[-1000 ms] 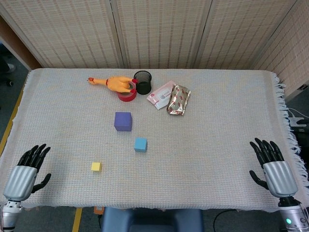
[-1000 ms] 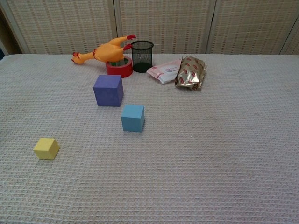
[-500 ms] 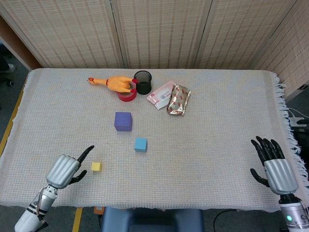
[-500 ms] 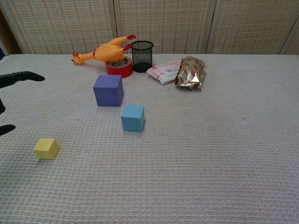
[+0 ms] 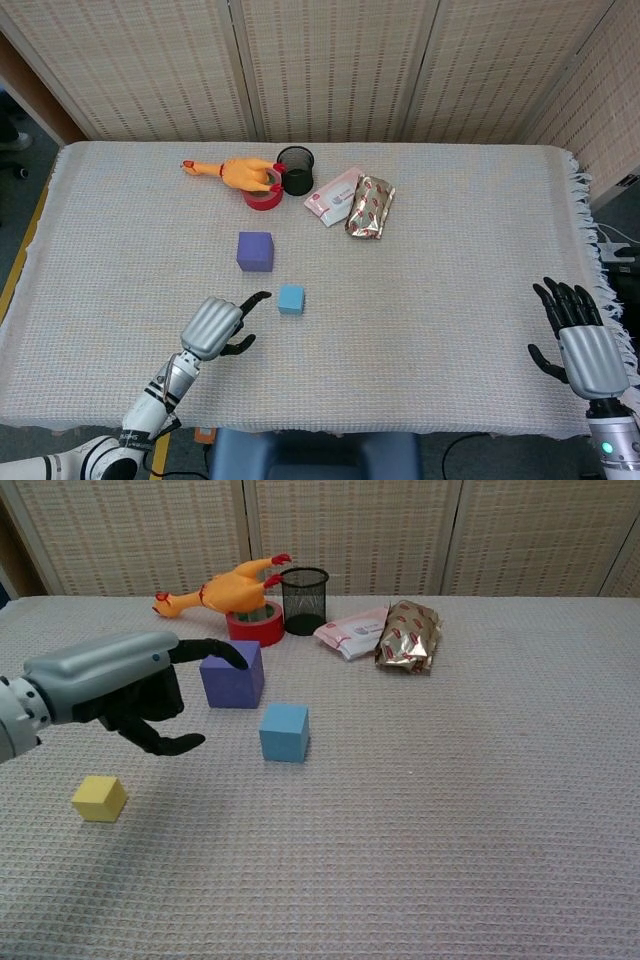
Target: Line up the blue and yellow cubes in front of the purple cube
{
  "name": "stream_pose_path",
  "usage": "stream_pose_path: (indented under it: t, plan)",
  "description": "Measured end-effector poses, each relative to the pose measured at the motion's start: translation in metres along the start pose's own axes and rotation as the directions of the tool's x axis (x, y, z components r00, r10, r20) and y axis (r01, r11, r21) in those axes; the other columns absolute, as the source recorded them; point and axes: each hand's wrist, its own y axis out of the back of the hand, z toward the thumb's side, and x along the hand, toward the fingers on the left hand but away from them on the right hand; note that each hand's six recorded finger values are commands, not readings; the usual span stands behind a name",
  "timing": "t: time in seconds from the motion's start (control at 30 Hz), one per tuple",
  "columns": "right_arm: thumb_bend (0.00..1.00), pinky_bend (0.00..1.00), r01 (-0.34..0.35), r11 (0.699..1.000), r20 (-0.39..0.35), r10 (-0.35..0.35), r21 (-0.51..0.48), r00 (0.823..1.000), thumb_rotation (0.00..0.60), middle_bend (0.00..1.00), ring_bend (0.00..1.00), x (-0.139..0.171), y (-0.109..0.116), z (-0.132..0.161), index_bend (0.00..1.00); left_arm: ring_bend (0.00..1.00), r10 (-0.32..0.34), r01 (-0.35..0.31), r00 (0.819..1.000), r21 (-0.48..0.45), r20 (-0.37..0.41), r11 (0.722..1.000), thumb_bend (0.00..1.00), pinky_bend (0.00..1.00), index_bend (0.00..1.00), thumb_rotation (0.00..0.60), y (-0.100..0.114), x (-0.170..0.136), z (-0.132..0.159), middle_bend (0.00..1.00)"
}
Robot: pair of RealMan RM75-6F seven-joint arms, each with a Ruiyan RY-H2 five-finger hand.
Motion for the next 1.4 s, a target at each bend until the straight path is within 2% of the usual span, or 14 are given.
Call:
stream_pose_path:
  t: [0.23, 0.37, 0.57, 0.9, 0.97, 1.1, 1.4]
  plan:
    - [0.04, 0.00, -0.001, 1.000, 0.014, 0.001, 0.004, 1.000, 0.600, 0.00, 0.00, -0.001, 0.000, -0.003, 0.00, 1.00, -0.030, 0.031, 0.998, 0.020, -0.063, 0.999, 0.35, 1.00, 0.27, 0.600, -0.017, 0.039, -0.005, 1.00]
    - [0.04, 0.00, -0.010, 1.000, 0.022, 0.010, -0.003, 1.000, 0.600, 0.00, 0.00, -0.003, -0.001, -0.006, 0.00, 1.00, -0.051, 0.054, 0.994, 0.024, -0.099, 0.998, 0.36, 1.00, 0.27, 0.600, -0.025, 0.058, -0.009, 1.00]
    - [0.04, 0.00, -0.009, 1.000, 0.026, 0.009, -0.001, 1.000, 0.600, 0.00, 0.00, -0.003, 0.000, -0.006, 0.00, 1.00, -0.067, 0.070, 0.991, 0.024, -0.113, 0.997, 0.36, 1.00, 0.27, 0.600, -0.036, 0.073, -0.006, 1.00]
    - [0.04, 0.00, -0.019, 1.000, 0.037, 0.019, -0.005, 0.999, 0.600, 0.00, 0.00, -0.003, 0.000, -0.009, 0.00, 1.00, -0.074, 0.077, 0.993, 0.021, -0.092, 0.997, 0.35, 1.00, 0.27, 0.600, -0.044, 0.083, 0.009, 1.00]
    - [0.04, 0.00, -0.018, 1.000, 0.037, 0.018, -0.005, 0.999, 0.600, 0.00, 0.00, -0.003, 0.001, -0.009, 0.00, 1.00, -0.073, 0.075, 0.993, 0.025, -0.094, 0.997, 0.35, 1.00, 0.30, 0.600, -0.046, 0.085, 0.009, 1.00]
    - [0.04, 0.00, -0.015, 1.000, 0.042, 0.016, -0.005, 0.999, 0.600, 0.00, 0.00, -0.003, 0.002, -0.011, 0.00, 1.00, -0.063, 0.067, 0.992, 0.034, -0.108, 0.997, 0.35, 1.00, 0.45, 0.600, -0.049, 0.089, 0.005, 1.00]
    - [0.04, 0.00, -0.020, 1.000, 0.048, 0.020, -0.002, 0.999, 0.600, 0.00, 0.00, -0.003, 0.002, -0.012, 0.00, 1.00, -0.012, 0.014, 0.995, 0.015, -0.101, 1.000, 0.35, 1.00, 0.54, 0.600, -0.047, 0.093, 0.003, 1.00]
